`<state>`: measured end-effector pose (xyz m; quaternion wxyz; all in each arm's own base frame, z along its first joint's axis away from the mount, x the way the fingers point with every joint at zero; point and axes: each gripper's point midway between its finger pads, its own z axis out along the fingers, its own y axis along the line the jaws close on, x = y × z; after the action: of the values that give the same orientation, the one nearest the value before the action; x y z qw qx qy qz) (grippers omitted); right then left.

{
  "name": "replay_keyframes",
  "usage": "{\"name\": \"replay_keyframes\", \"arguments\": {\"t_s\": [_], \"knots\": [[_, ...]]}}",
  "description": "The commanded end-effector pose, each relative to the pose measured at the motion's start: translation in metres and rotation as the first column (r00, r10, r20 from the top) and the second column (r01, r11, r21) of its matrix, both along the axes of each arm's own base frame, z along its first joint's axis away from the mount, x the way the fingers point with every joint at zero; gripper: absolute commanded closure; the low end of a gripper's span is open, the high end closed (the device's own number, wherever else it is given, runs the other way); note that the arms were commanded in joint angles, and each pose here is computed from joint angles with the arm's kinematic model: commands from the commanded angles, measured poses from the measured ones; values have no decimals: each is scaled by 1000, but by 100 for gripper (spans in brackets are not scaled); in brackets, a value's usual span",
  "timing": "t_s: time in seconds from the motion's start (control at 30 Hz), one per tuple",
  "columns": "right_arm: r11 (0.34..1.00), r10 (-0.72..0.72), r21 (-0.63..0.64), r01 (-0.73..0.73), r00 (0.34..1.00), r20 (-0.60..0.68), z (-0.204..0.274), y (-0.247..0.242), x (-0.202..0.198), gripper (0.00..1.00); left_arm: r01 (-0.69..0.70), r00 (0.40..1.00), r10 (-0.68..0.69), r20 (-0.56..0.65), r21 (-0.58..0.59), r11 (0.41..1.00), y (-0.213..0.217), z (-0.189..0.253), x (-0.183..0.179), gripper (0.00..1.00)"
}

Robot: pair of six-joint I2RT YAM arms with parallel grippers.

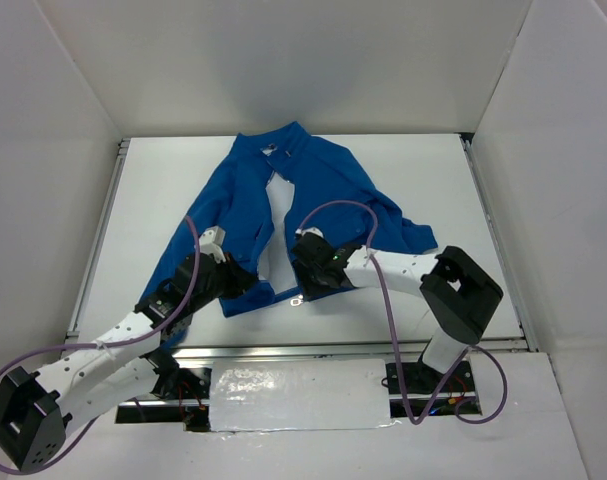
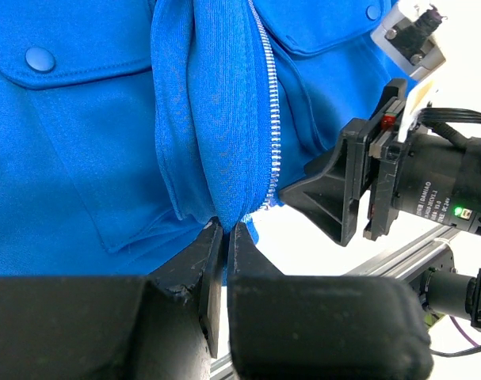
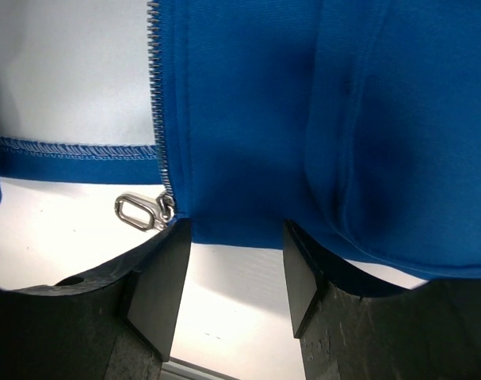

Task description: Zip up the jacket

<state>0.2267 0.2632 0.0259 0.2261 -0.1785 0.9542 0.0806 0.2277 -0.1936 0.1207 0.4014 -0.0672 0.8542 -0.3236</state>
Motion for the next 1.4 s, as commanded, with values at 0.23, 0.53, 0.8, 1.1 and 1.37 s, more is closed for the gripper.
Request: {"name": "replay_keyframes", "arguments": {"t_s": [0.23,0.53,0.8,1.1,1.37], "knots": [[999,-16,-38,16,1000,10,-12,10,7,43,37,999,-36,22,-13,999,-5,1,0,100],[998,2,-58,-5,999,-54,-30,11,-1,66,36,999,-36,19,-12,999,-4,-3,-1,100],[1000,-6,-7,5,993,-120,-31,18,-15,100,35,999,-35,21,-15,999,-3,-3,-3,100],[840,-127,538,77,990,56,100,63,-3,100,69,996,-67,61,-38,997,-10,12,-1,100],[617,-140,786,-40,977,159,164,69,-8,100,139,976,-114,184,-127,982,-25,47,2,100]]}}
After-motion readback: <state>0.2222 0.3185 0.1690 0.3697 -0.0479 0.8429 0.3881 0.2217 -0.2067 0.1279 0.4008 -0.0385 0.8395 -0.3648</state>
